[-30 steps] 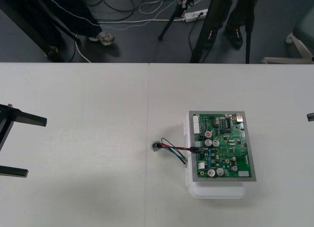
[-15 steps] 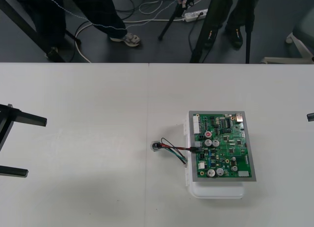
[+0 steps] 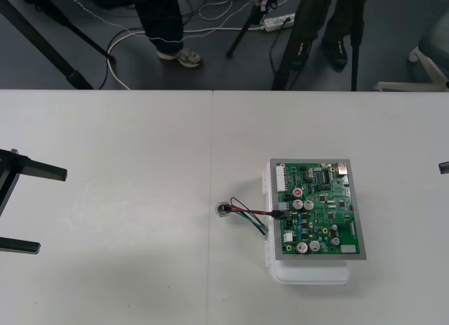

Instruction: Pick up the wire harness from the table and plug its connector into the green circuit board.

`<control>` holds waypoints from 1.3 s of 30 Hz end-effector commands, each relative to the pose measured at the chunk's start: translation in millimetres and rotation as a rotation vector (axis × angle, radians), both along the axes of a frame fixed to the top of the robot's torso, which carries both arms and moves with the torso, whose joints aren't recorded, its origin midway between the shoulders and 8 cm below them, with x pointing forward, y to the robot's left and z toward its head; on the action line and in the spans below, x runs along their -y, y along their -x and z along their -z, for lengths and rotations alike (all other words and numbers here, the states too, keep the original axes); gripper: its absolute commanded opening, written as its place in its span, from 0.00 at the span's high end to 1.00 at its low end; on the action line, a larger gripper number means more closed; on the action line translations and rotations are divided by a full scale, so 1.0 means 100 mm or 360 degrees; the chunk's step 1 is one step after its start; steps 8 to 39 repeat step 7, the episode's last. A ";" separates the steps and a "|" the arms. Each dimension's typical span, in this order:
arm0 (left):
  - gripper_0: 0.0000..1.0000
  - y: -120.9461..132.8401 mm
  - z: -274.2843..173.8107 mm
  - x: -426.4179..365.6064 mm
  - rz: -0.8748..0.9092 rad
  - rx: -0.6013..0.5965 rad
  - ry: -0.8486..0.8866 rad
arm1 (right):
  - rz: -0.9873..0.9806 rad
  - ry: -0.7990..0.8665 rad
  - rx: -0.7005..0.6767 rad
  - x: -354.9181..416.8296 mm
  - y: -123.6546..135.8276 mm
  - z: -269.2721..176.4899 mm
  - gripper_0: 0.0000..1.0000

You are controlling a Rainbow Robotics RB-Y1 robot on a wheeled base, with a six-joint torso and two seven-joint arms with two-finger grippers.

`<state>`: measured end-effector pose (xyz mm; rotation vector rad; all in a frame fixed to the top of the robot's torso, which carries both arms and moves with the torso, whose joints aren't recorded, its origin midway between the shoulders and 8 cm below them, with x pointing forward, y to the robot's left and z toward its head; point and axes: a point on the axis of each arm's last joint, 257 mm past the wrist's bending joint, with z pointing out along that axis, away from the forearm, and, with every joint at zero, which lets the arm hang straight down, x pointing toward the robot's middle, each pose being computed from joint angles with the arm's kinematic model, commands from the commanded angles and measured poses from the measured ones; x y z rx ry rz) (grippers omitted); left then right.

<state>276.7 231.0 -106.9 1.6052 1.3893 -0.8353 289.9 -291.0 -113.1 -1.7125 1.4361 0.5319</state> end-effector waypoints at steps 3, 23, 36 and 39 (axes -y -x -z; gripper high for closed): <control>0.00 0.16 -0.06 -0.06 0.0082 -0.0003 -0.0064 | -0.0007 0.0005 0.0030 0.00 0.02 -0.04 0.00; 0.00 0.16 -0.06 -0.06 0.0082 -0.0003 -0.0064 | -0.0007 0.0005 0.0030 0.00 0.02 -0.04 0.00; 0.00 0.16 -0.06 -0.06 0.0082 -0.0003 -0.0064 | -0.0007 0.0005 0.0030 0.00 0.02 -0.04 0.00; 0.00 0.16 -0.06 -0.06 0.0082 -0.0003 -0.0064 | -0.0007 0.0005 0.0030 0.00 0.02 -0.04 0.00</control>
